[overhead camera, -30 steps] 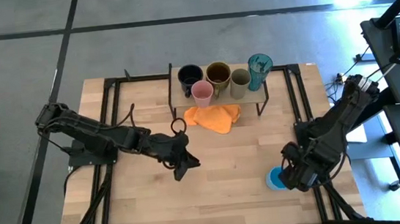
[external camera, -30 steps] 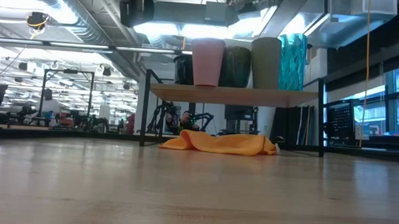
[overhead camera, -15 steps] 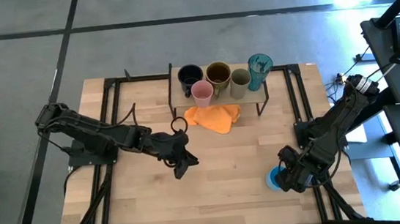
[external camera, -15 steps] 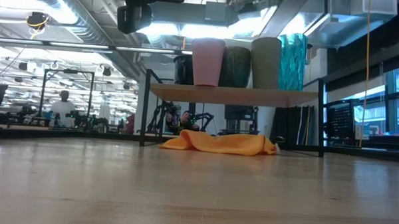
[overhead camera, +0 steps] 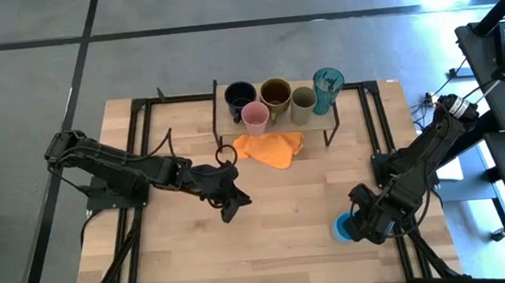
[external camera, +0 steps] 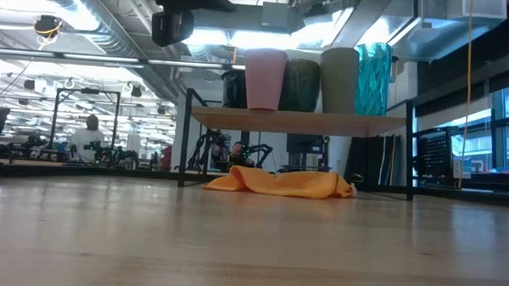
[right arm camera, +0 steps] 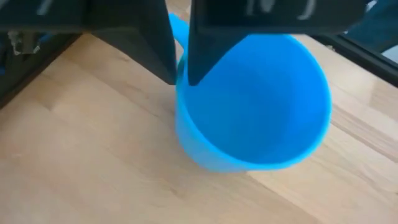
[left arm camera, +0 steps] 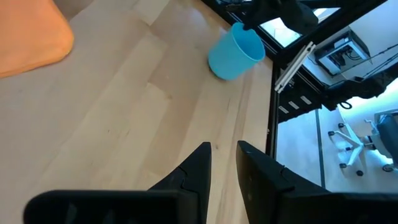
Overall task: Stack small to large cups/mugs on shelf
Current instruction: Put the blue mug on the shelf
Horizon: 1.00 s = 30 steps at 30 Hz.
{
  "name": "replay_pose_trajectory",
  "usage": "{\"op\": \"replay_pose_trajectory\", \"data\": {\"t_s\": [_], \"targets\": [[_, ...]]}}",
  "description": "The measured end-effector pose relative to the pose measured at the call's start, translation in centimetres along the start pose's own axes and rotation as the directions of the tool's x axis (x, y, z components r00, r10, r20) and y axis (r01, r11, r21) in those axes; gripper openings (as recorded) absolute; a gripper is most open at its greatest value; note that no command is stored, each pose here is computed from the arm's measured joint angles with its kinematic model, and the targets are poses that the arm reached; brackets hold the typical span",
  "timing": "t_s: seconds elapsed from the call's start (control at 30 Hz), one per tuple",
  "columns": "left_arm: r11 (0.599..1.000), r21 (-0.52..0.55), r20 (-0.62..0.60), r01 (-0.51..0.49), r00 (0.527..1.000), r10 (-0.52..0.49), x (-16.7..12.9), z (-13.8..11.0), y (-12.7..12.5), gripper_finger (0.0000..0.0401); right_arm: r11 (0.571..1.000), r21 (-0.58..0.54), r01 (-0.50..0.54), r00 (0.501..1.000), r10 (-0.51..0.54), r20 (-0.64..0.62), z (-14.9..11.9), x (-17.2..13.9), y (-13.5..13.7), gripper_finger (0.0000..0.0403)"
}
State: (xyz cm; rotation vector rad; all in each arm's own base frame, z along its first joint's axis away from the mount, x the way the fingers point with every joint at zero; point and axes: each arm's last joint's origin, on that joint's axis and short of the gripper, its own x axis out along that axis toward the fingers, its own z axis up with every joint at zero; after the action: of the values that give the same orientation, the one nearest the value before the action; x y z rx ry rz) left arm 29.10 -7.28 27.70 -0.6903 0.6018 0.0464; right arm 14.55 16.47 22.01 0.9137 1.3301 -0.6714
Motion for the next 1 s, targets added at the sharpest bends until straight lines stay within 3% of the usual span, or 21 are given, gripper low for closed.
{"op": "replay_pose_trajectory", "data": {"t_s": [0.33,0.67,1.0], "targets": [[1.000,0.001,-0.015,-0.030,0.999,0.030,0.0,-0.2,0.2,0.0069,0.996,0.078,-0.046,0.999,0.044,0.030,0.6,0.8,1.2,0.0007],[0.992,-0.004,-0.146,-0.127,0.981,0.125,2.1,-2.8,0.6,0.0070,0.978,0.152,-0.146,0.967,0.108,0.231,3.8,0.0,2.7,0.0004],[0.947,-0.111,-0.063,-0.302,0.953,0.296,4.3,-4.0,1.4,0.0070,0.962,0.128,-0.242,0.930,0.192,0.313,7.0,-2.8,5.2,0.0002]]}}
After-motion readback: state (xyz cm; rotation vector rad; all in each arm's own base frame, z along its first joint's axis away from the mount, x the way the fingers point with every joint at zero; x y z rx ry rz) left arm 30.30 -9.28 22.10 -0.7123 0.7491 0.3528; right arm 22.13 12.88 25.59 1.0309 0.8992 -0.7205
